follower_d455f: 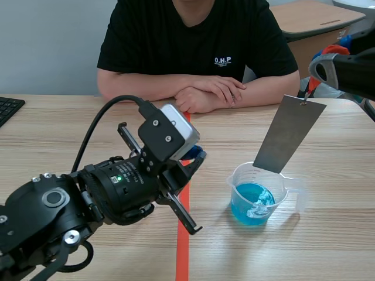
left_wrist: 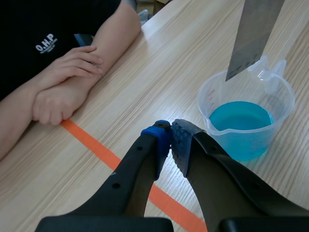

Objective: Do the redox reaction experiment.
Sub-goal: 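Raise the plate and point at it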

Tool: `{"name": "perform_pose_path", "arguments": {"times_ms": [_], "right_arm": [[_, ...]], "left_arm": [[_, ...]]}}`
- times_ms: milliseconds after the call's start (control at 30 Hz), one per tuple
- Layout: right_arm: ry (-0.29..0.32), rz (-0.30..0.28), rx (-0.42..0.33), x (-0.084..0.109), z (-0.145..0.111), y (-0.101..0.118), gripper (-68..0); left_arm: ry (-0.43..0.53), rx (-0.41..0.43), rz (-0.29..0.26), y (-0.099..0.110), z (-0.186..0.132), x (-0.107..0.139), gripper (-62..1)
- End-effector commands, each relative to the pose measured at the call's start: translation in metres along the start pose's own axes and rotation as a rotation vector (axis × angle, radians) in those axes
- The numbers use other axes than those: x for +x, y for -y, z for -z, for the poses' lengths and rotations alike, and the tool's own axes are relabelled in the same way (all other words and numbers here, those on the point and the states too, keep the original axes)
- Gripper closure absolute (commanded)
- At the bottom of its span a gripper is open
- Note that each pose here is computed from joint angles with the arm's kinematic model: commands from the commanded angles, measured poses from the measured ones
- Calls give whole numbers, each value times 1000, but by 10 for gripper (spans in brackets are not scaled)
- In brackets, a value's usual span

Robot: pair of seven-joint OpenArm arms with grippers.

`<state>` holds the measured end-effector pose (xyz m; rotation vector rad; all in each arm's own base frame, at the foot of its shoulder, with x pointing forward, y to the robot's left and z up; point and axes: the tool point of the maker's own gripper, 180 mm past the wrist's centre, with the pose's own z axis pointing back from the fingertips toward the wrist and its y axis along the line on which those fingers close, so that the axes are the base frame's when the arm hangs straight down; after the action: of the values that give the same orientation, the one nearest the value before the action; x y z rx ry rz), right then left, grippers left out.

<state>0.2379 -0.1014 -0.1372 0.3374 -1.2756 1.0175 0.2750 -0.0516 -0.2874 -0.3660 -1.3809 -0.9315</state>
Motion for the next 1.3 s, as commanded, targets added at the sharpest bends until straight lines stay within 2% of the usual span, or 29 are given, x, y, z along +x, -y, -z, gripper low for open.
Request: {"name": "perform_pose_path", "arguments": {"times_ms": [0, 433, 667, 867, 1267], "right_arm": [[27, -21, 8, 9, -1, 0, -17], [30, -18, 9, 10, -1, -1, -17], [35, -14, 11, 11, -1, -1, -17], [38, -11, 12, 11, -1, -1, -17], [38, -11, 12, 11, -1, -1, -17]], "left_arm": [[39, 1, -1, -1, 7, 12, -49], [45, -6, -4, 2, 36, 10, -49], [56, -31, -9, 12, 46, 15, -49], [65, -50, -4, 20, 49, 20, -49], [69, -50, -1, 21, 50, 22, -49]]}}
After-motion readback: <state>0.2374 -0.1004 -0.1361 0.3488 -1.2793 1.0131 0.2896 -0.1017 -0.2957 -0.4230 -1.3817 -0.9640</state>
